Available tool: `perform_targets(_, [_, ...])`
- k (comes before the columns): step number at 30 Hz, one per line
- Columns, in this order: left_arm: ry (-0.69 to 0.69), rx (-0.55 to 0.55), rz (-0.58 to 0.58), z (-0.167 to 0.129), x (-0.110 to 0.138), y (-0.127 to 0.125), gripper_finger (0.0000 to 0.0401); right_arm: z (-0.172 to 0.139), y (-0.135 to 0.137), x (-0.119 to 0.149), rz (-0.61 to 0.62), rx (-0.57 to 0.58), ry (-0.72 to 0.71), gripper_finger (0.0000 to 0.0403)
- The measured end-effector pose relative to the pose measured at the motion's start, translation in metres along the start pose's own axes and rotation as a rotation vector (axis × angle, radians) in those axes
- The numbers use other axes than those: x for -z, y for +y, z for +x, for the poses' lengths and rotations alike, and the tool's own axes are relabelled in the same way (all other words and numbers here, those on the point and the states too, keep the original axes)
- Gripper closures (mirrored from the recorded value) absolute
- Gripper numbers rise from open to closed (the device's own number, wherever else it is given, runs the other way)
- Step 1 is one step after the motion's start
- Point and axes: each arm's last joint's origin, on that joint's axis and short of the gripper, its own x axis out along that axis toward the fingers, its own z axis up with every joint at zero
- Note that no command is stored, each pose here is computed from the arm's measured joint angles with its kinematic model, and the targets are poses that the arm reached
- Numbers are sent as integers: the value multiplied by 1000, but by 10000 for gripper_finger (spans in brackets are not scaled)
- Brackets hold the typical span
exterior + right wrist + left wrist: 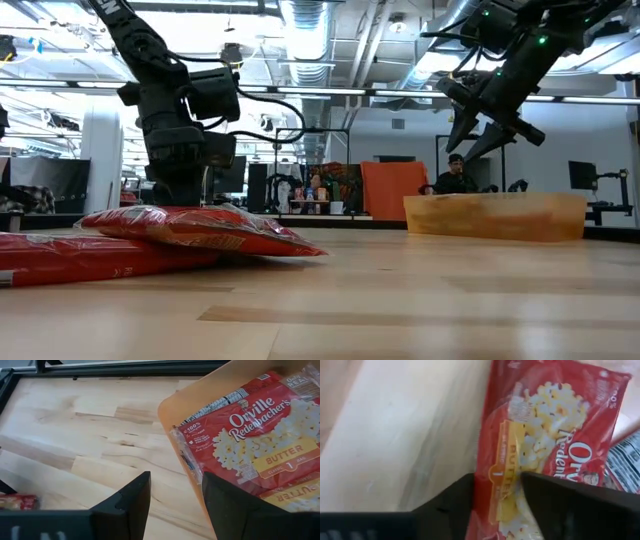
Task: Sort popcorn bags into baskets
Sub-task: Put the red popcorn bag into the orange bin
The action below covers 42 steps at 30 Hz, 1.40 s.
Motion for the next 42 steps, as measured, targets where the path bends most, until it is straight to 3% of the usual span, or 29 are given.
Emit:
perform_targets(5, [4, -3, -112, 0, 0, 4, 369, 0, 1, 1, -2, -3, 1, 210])
perform_targets(7, [1, 19, -182, 0, -1, 5, 389, -1, 2, 2, -5, -11, 3, 213])
perform_targets(14, [-79, 91, -413, -9, -16, 3, 399, -6, 17, 9, 12, -114, -4, 222])
perform_targets(20, [-330, 210, -500, -39, -52, -9, 401, -14, 38, 22, 46, -254, 6, 208])
perform_targets(25, [-496, 306, -517, -68, -76, -19, 401, -19, 52, 33, 93, -347, 26, 175])
perform_targets(30, [-575, 346, -512, -85, -90, -24, 401, -18, 63, 41, 124, -404, 37, 147])
perform_targets(42, [-754, 454, -528, -113, -113, -32, 401, 9, 99, 58, 182, -590, -14, 143])
